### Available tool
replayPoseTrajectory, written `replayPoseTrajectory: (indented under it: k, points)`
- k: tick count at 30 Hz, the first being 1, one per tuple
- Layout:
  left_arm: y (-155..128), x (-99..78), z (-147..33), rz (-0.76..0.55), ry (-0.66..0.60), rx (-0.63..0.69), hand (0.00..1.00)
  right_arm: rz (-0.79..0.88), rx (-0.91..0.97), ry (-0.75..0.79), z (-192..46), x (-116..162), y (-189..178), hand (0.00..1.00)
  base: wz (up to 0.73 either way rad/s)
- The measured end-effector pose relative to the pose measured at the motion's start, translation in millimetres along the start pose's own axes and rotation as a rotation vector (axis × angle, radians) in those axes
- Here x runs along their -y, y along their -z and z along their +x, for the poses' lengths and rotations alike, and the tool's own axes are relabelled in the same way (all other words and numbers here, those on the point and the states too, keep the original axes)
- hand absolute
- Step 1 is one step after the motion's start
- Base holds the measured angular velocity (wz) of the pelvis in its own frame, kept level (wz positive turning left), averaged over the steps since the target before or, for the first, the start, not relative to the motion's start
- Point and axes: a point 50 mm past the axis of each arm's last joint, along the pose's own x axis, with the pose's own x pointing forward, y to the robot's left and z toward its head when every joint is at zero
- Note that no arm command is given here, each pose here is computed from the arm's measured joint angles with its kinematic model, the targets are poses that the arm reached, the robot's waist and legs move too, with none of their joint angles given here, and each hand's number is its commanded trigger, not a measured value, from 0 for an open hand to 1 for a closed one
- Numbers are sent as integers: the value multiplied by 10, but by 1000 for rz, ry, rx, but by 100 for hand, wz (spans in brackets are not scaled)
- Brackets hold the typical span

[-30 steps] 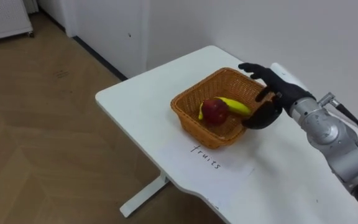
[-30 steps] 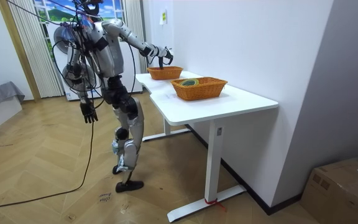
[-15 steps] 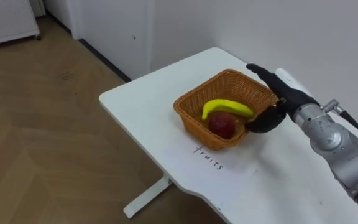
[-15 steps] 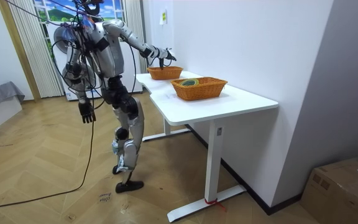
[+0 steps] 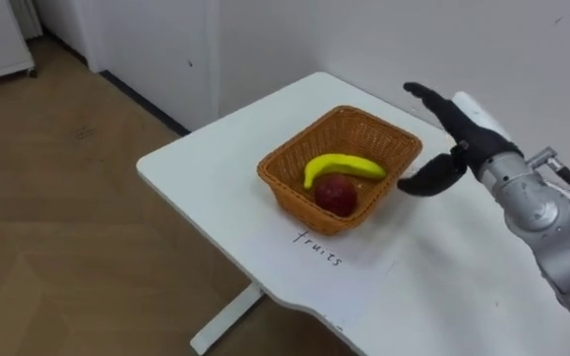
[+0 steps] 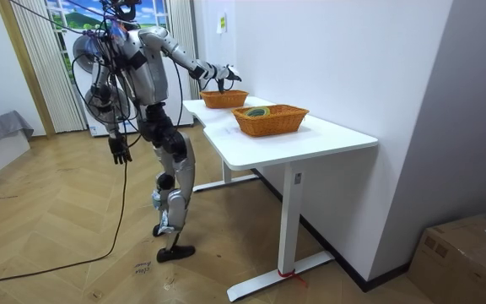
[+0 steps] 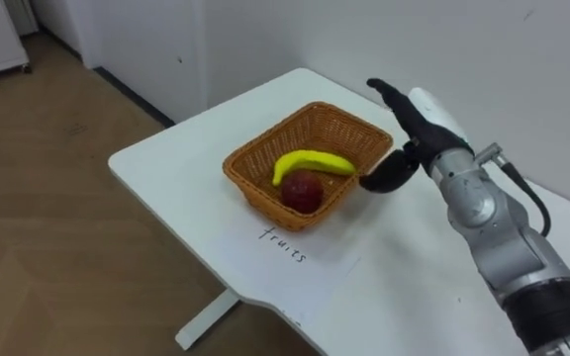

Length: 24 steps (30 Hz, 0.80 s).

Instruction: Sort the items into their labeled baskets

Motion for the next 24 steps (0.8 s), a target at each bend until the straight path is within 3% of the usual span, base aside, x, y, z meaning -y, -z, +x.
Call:
replayPoseTrajectory:
  k: [13, 18, 24]
  points:
    - [-397, -99, 56, -3, -28, 125, 0, 20, 136, 158, -26, 328, -274, 0, -17]
    - [-470, -114, 59, 28, -32, 150, 0, 30, 180, 249, -72, 546, -353, 0, -22]
    - [-508, -106, 63, 25, -31, 160, 0, 107, 191, 266, -80, 575, -362, 0, -15]
